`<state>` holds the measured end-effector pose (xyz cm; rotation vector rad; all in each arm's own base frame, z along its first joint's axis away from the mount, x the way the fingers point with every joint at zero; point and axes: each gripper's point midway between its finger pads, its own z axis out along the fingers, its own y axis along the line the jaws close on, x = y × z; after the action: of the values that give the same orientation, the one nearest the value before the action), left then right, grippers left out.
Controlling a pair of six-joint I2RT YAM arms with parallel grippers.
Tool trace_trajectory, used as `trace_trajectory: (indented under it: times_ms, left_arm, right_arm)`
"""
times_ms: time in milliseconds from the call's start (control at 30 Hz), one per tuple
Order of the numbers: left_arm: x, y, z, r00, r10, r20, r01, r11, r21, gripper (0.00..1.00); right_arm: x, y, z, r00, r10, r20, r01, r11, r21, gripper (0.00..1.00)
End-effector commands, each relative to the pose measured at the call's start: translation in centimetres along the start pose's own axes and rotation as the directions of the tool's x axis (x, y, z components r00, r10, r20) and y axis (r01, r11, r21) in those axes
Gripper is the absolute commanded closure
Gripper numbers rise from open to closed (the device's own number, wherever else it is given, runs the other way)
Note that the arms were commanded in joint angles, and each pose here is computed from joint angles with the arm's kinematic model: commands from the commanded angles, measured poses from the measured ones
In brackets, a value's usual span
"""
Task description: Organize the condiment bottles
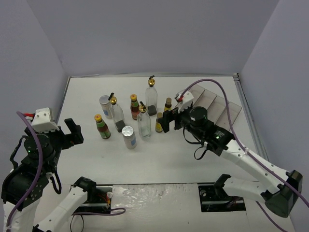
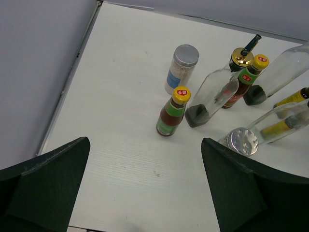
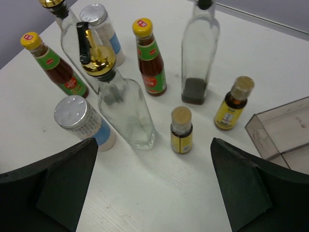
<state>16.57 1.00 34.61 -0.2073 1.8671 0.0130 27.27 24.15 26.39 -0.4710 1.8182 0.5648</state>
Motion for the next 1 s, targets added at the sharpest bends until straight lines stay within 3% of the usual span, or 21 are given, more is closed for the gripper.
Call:
trace_trajectory:
  times_ms: [0, 167, 533, 967]
  left_arm:
    - [-0.7, -0.6, 0.4, 0.997, -0.074, 0.001, 0.074, 0.997, -0.005, 0.03]
    - [-0.1, -0.7, 0.5, 0.994, -0.107, -0.015, 0.106, 0.994, -0.005, 0.03]
    - [0.6, -0.6, 0.2, 0.991, -0.131, -0.036, 0.131, 0.991, -0.012, 0.03]
    - [0.8, -0.8, 0.3, 0.991, -0.122, -0.050, 0.122, 0.993, -0.006, 0.03]
  right_arm:
    - [-3.0, 2.4, 2.7, 0.984, -0.034, 0.173, 0.026, 0.999, 0.047, 0.00]
    - [-1.9, 5.7, 4.7, 0.981, -0.067, 0.182, 0.068, 0.998, -0.004, 0.00]
    - [-1.0, 6.0, 8.7, 0.981, -0.054, 0.187, 0.036, 0.994, 0.100, 0.00]
    - [1.2, 7.8, 11.2, 0.987, -0.038, 0.157, 0.032, 0.999, 0.043, 0.00]
